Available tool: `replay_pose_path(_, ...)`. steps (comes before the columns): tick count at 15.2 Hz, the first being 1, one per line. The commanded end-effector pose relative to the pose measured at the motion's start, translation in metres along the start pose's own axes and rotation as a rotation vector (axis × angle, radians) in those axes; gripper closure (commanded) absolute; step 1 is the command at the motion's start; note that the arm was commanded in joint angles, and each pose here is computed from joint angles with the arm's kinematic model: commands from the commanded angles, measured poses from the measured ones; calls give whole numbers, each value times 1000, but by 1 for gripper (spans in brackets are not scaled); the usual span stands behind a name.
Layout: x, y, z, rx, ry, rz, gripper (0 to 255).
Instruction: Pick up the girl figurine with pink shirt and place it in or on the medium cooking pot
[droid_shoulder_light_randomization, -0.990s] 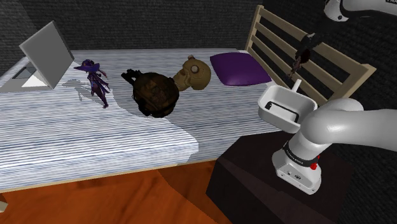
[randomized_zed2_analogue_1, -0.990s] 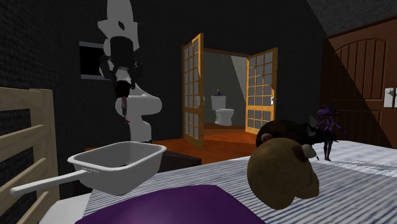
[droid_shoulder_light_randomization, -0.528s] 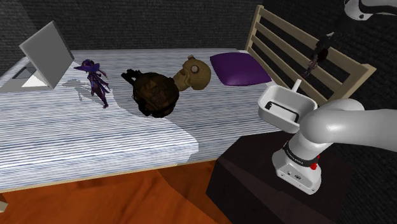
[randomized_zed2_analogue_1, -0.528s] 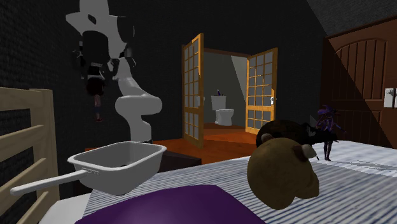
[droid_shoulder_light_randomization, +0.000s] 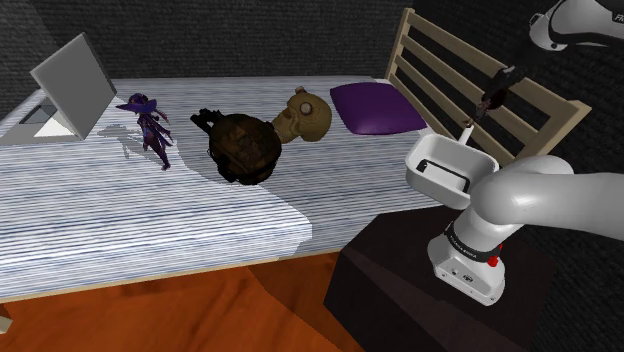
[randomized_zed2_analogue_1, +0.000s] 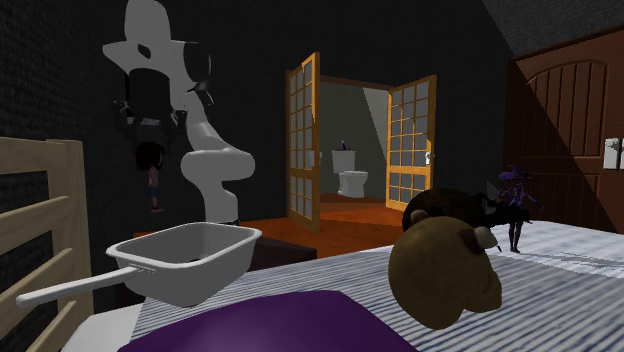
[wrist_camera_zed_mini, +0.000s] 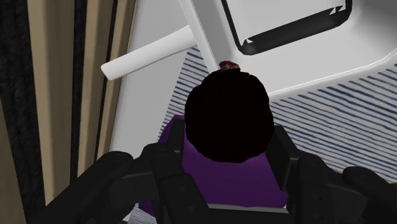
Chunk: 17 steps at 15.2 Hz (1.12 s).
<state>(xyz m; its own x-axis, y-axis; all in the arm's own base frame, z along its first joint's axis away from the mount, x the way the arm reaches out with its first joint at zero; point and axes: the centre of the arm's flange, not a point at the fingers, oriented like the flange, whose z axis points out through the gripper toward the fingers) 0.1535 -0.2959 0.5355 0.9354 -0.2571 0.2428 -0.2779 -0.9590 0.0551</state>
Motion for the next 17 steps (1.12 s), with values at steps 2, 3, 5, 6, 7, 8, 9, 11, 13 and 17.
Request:
replay_pose_path(2, -5, 0, 15, 0, 1, 0, 255)
replay_pose_path(3, -6, 0, 20, 0, 1, 0, 255)
replay_pose_path(5, -8, -1, 30, 0, 1, 0, 255)
replay_pose_path(6, -10, -1, 35, 0, 1, 0, 255)
replay_pose_path(7, -11, -2, 40, 0, 1, 0, 255)
replay_pose_path(8, -12, -2, 46, 0, 1, 0, 255)
replay_pose_path(9, -14, -2, 51, 0, 1, 0, 255)
replay_pose_path(11, -16, -3, 61, 0, 1, 0, 255)
replay_pose_path(13, -19, -3, 71, 0, 1, 0, 255)
replay_pose_path(17, -21, -4, 81, 0, 1, 0, 255)
